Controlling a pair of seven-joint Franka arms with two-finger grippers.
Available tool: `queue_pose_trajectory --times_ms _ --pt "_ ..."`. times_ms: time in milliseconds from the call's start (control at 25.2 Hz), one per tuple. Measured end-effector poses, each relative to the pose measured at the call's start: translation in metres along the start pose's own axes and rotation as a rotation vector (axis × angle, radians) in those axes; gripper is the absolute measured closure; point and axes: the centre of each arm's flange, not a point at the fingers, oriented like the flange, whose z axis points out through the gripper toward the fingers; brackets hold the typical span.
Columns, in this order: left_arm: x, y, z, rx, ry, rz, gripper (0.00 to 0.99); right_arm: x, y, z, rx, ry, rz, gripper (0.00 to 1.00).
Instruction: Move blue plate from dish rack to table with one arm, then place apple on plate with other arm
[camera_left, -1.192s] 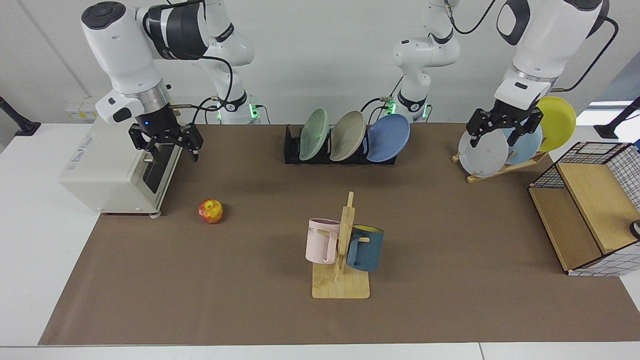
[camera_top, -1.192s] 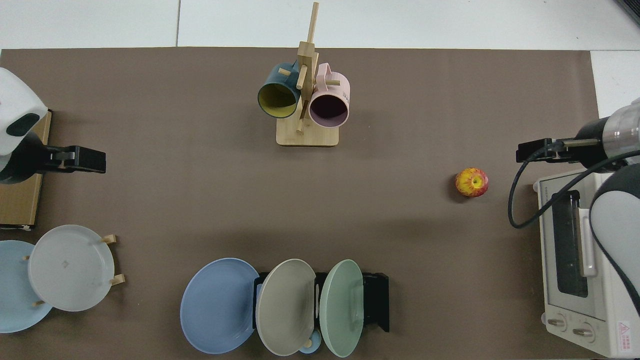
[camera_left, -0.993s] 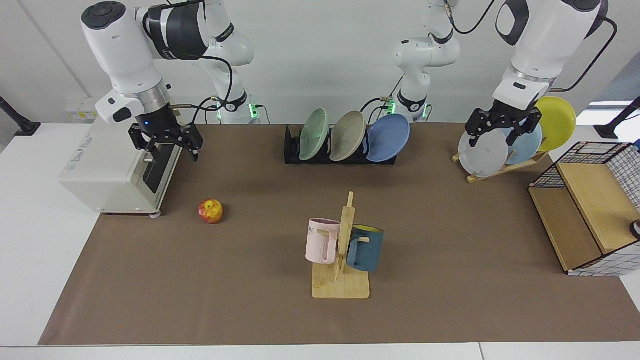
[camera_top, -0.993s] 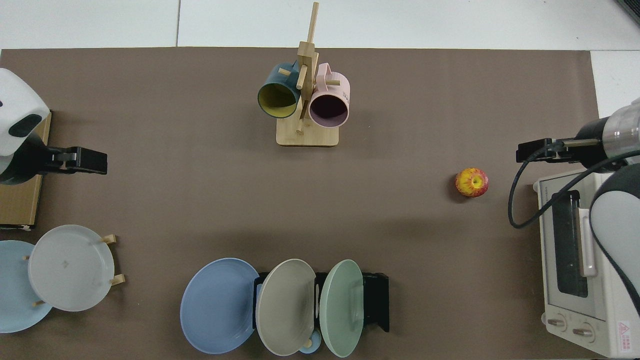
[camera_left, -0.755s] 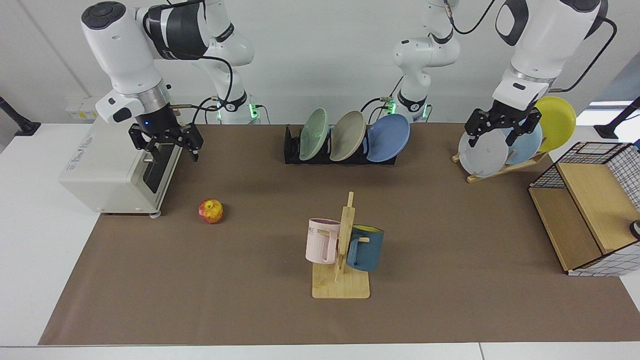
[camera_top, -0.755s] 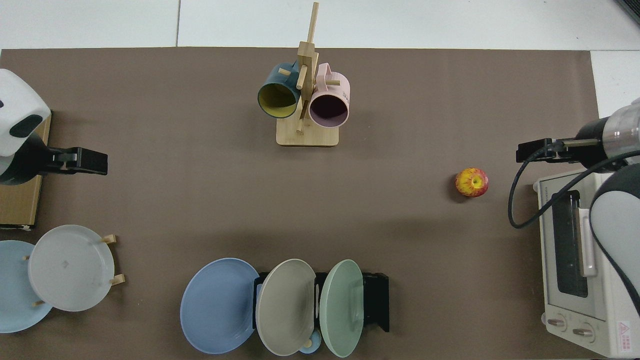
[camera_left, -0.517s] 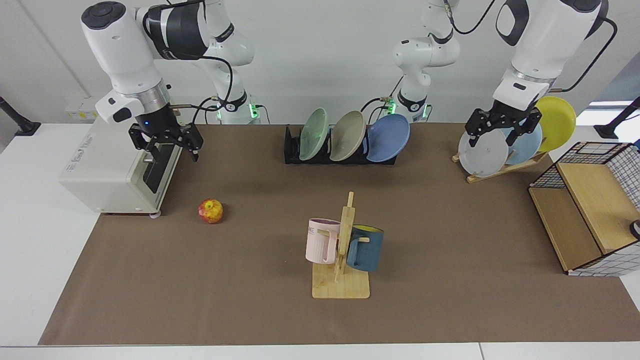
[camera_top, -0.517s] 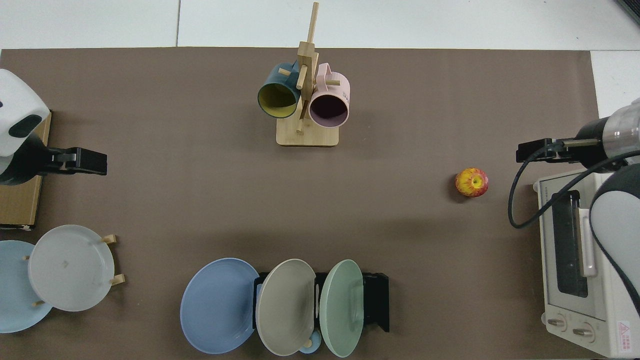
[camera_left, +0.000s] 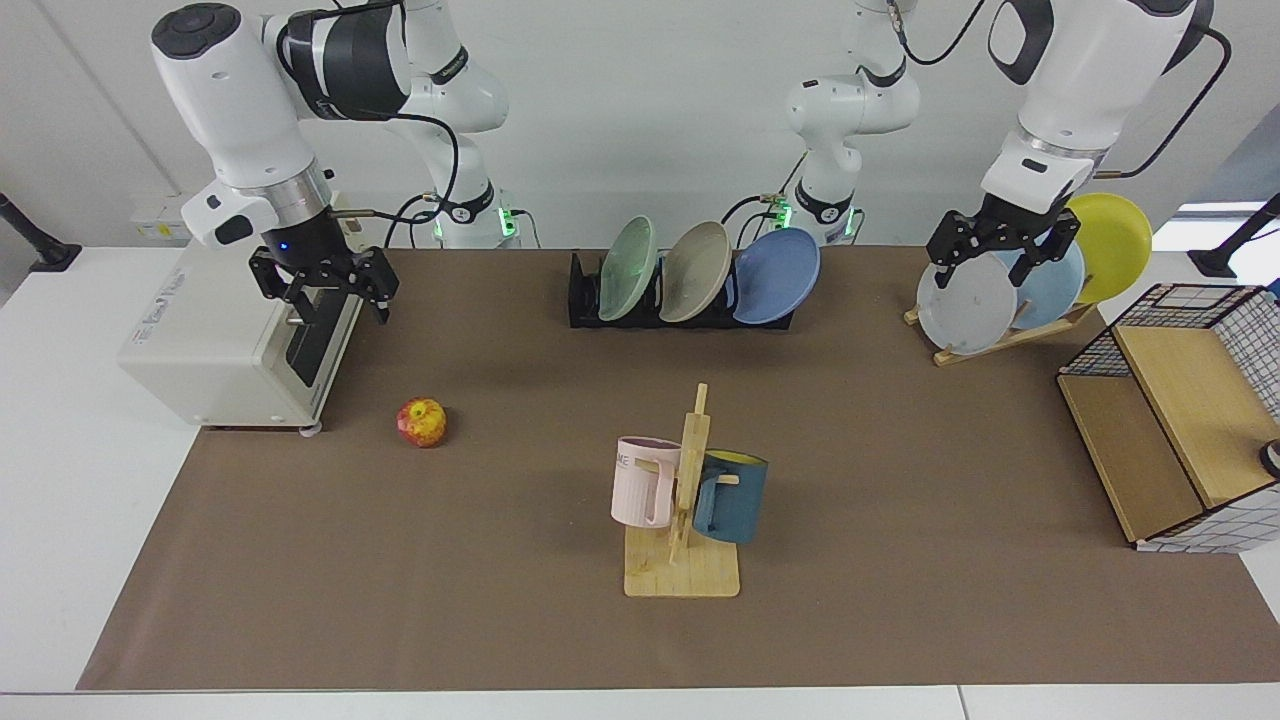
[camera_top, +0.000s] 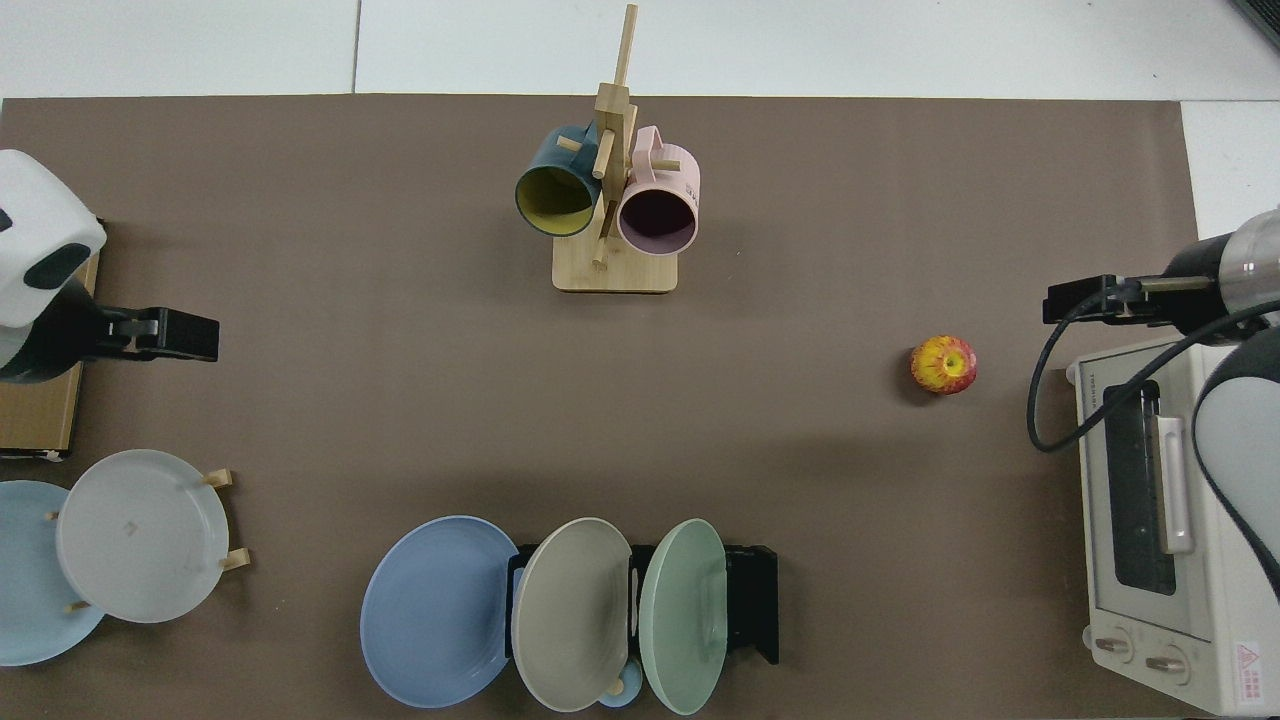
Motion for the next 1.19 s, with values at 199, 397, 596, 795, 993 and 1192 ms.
queue_pose_trajectory --times_ms 199,397,596,795,993,1192 --pt "-0.028 0.039 0.017 0.127 -0.036 0.038 0.0 0.003 0.0 0.009 -0.001 -0.01 0.0 0.01" --pt "-0.082 0.116 0.054 0.252 -0.057 0.098 0.0 0.012 -0.001 0.023 -0.004 -0.022 0.0 0.0" --pt "-0.135 0.142 0.087 0.328 -0.06 0.138 0.0 0.022 -0.004 0.055 -0.008 -0.067 -0.005 0.0" --pt "-0.159 0.139 0.099 0.354 -0.056 0.143 0.0 0.039 -0.013 0.082 -0.009 -0.068 -0.018 0.0" --pt "-0.172 0.159 0.123 0.373 -0.037 0.123 0.0 0.049 -0.027 0.113 -0.01 -0.071 -0.04 0.0" --pt "-0.178 0.163 0.134 0.367 -0.05 0.108 0.0 0.054 -0.027 0.147 -0.03 -0.104 -0.049 0.0"
